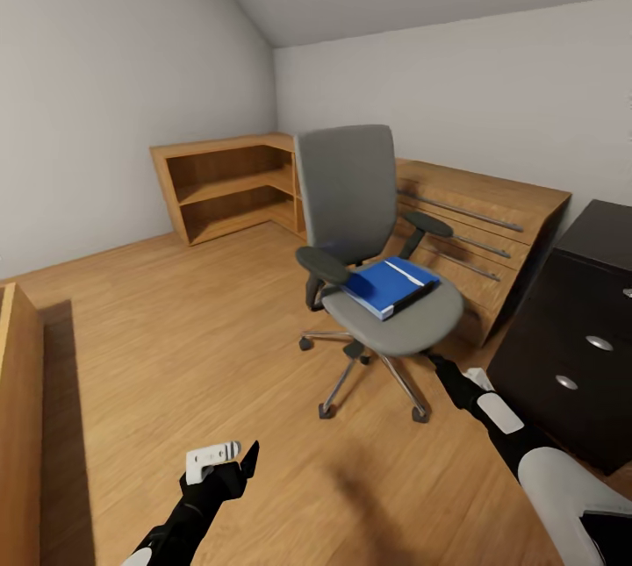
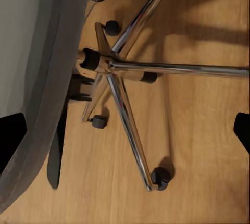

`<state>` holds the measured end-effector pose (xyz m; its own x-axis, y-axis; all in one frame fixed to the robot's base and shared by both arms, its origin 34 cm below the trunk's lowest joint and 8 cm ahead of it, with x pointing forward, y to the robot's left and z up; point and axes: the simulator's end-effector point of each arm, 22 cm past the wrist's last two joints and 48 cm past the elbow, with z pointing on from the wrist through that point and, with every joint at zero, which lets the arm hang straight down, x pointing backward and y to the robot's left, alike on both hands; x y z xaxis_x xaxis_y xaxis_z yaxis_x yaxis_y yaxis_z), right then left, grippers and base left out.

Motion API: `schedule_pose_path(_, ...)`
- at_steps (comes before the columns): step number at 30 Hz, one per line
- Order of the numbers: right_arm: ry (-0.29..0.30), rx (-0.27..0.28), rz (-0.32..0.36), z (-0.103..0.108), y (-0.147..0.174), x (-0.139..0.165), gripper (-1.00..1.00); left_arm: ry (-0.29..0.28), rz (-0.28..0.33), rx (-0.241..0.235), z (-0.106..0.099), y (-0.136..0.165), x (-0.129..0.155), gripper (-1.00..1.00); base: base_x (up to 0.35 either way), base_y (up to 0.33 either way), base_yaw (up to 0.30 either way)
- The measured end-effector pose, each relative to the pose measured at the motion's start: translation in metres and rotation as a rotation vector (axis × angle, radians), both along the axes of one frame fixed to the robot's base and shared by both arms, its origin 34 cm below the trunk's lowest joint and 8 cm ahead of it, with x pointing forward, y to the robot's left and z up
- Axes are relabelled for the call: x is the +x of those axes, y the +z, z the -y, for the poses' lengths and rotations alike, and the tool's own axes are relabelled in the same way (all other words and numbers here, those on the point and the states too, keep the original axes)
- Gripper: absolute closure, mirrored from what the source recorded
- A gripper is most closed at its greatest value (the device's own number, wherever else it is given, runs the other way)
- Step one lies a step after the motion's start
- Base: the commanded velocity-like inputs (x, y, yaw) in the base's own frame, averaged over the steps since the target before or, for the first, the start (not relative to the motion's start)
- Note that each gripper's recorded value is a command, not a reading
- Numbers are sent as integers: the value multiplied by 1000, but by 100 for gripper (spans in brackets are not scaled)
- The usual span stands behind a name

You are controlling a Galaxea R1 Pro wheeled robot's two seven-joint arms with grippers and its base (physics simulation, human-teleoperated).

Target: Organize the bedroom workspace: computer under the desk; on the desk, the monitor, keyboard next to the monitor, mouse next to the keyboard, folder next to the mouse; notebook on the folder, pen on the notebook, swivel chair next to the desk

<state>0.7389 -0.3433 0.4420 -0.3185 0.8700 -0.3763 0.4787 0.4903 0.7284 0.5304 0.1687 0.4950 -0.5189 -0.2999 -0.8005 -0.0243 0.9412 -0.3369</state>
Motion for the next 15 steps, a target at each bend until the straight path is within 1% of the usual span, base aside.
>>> schedule_pose_path(3,0,0,2,0,0,0,-100,1,0,0,0,0,0,-100,66,-226,0)
schedule_pose_path(6,1,1,4,0,1,1,-100,1,0,1,-1,0,0,-100,184,-99,0)
schedule_pose_path(15,2,1,7,0,2,1,-100,2,2,1,-1,1,0,-100,298,-14,0)
